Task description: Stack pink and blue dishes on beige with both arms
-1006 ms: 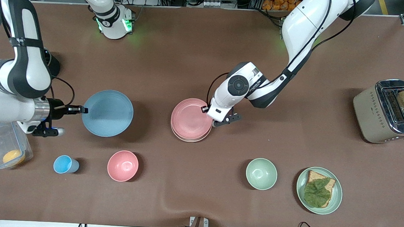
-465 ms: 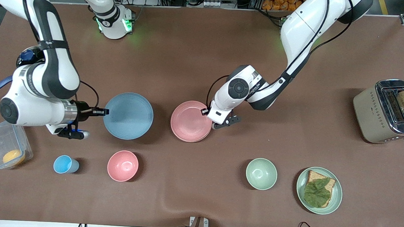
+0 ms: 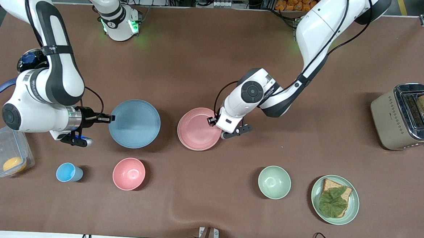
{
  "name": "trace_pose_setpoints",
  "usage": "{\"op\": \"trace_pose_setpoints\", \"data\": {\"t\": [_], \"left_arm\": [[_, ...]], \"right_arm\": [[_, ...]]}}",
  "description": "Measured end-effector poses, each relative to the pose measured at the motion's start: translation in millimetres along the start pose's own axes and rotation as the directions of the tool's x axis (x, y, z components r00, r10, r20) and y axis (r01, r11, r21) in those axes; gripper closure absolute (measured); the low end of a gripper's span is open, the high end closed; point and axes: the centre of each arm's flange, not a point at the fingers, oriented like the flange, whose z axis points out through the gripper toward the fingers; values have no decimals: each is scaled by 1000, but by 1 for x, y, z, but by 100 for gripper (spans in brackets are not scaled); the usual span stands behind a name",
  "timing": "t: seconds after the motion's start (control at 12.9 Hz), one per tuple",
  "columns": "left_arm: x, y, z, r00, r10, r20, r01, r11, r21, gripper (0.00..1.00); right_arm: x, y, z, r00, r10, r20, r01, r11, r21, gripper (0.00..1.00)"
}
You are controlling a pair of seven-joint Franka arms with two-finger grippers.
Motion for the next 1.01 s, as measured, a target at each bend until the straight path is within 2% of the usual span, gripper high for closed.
{"op": "trace_pose_setpoints", "data": {"t": [0.15, 0.31, 0.46, 0.62, 0.77, 1.01], "left_arm": [[21, -2, -41, 999, 25, -27, -25, 999, 20, 20], [35, -10, -86, 991, 104, -78, -97, 991, 93, 1], [53, -27, -134, 968, 218, -123, -192, 962, 196, 0], [82, -53, -183, 942, 313, -120, -277, 928, 251, 0], [112, -86, -228, 926, 362, -108, -320, 903, 285, 0], [140, -130, -278, 897, 439, -53, -405, 864, 300, 0]], "right_arm": [[-9, -31, 12, 999, 46, 16, -46, 999, 13, 94], [-19, -68, 27, 998, 66, 4, -66, 998, 0, 94], [-29, -100, 46, 997, 79, -16, -79, 997, 7, 94], [-41, -129, 73, 995, 96, -39, -96, 995, 16, 94], [-57, -157, 102, 992, 113, -51, -111, 993, 35, 94], [-70, -179, 127, 988, 140, -58, -134, 987, 90, 94]]}}
